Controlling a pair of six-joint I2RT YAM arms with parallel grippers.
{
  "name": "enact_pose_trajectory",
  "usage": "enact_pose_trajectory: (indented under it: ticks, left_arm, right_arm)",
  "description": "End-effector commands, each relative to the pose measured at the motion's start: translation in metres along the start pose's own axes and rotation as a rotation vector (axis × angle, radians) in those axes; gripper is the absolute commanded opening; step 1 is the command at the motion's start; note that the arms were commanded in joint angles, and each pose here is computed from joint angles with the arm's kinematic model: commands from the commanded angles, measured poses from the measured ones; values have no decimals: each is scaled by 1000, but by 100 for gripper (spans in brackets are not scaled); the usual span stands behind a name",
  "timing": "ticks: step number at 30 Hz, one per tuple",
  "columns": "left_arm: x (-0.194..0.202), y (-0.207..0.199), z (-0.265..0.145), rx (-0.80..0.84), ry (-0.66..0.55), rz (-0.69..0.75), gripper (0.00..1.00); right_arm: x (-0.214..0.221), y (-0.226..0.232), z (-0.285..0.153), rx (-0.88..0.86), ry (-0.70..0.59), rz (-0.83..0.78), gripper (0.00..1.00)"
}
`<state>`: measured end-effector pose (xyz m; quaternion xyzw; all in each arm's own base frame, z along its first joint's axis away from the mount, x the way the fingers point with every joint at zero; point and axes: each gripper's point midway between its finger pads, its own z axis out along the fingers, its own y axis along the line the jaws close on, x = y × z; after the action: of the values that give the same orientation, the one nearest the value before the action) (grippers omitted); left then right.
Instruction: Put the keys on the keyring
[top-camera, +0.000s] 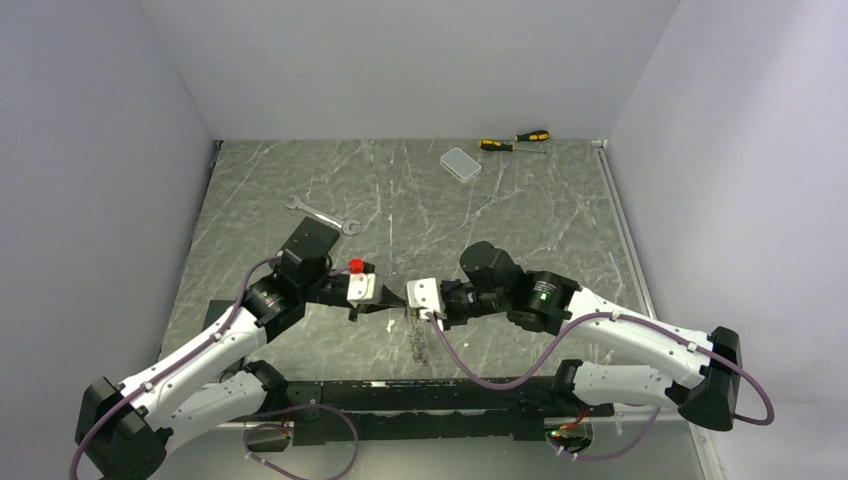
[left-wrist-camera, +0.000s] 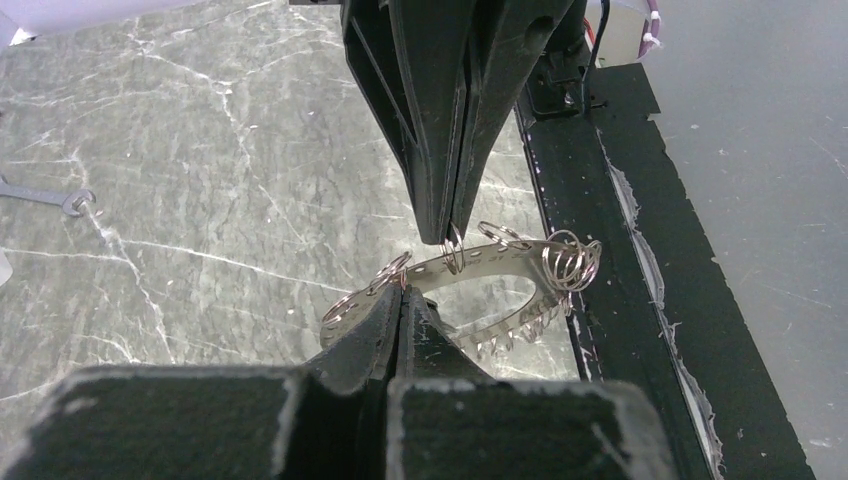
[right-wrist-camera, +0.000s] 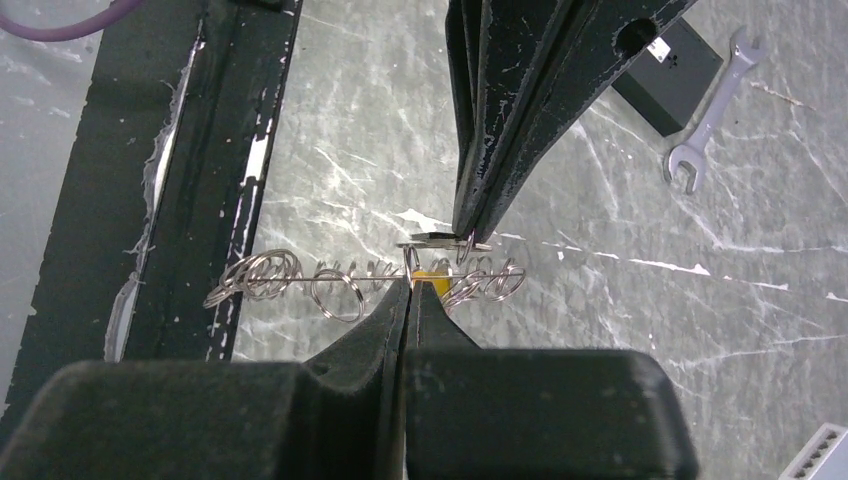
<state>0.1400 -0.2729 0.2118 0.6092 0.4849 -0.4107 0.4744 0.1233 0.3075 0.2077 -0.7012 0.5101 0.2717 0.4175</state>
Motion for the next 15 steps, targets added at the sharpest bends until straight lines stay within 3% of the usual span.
enact_pose_trajectory:
  ticks: [1,15]
  left_arm:
    - [-21,0,2,21,-49,33,0]
    - [-19,-3,5,39,-37,24,0]
  right_arm:
    - [-21,-8,3,20,-95,-19,0]
    - [-15,-8,8,15,-95,-3,0]
